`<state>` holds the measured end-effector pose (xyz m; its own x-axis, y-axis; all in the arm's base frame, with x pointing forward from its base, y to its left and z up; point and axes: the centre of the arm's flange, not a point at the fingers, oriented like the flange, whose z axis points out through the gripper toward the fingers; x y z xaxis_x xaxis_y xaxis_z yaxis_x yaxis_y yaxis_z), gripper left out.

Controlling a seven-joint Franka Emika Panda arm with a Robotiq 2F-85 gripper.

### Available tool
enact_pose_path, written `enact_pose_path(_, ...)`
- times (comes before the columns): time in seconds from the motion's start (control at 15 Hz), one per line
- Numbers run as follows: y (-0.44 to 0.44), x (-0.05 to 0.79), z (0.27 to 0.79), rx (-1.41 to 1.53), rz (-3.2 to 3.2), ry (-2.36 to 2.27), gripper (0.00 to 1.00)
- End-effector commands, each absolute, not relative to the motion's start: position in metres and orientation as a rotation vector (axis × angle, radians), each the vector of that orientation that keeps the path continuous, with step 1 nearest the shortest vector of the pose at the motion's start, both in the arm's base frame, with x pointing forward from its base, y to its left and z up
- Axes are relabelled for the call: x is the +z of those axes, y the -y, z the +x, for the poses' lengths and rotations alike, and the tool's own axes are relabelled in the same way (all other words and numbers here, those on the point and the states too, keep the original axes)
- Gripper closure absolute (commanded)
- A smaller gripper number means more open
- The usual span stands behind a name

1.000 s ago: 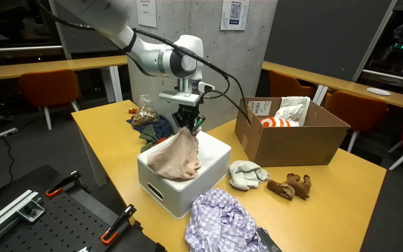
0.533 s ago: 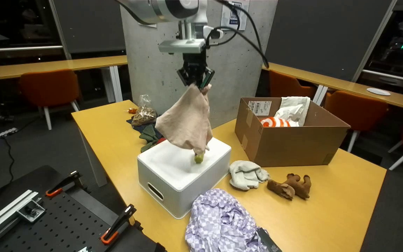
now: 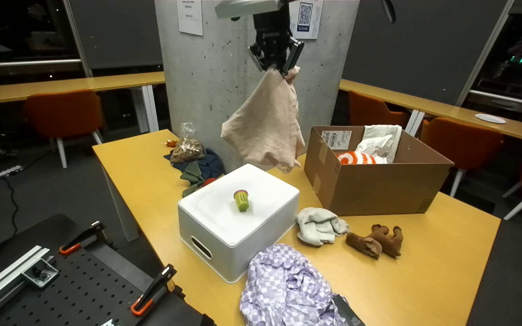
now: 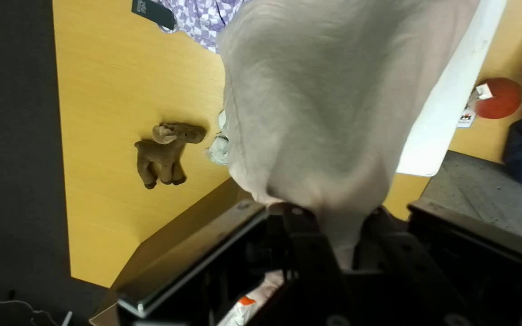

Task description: Cover the yellow container with the pink shirt and pick it up, place the yellow container back on the tub and the tshirt back

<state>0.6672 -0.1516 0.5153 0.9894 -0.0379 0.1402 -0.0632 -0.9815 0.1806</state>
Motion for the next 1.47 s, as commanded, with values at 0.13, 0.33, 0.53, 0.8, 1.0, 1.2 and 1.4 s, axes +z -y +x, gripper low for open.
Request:
enact_pose_path(0.13, 0.189, 0.494, 0.665, 0.174, 2.962, 0.149, 0.96)
enact_pose_path(0.33, 0.224, 0.428, 0.676, 0.093, 2.968, 0.214, 0.96)
enact_pose_path(0.53, 0.258, 0.345, 0.69, 0.013, 2.98, 0.307, 0.96)
enact_pose_path(0.8, 0.285, 0.217, 0.7, -0.119, 3.033, 0.372, 0.96)
enact_pose_path(1.0, 0.287, 0.14, 0.703, -0.206, 3.067, 0.402, 0.96)
enact_pose_path(1.2, 0.291, 0.106, 0.699, -0.246, 3.077, 0.411, 0.6)
enact_pose_path(1.4, 0.298, 0.114, 0.692, -0.215, 3.065, 0.419, 0.44)
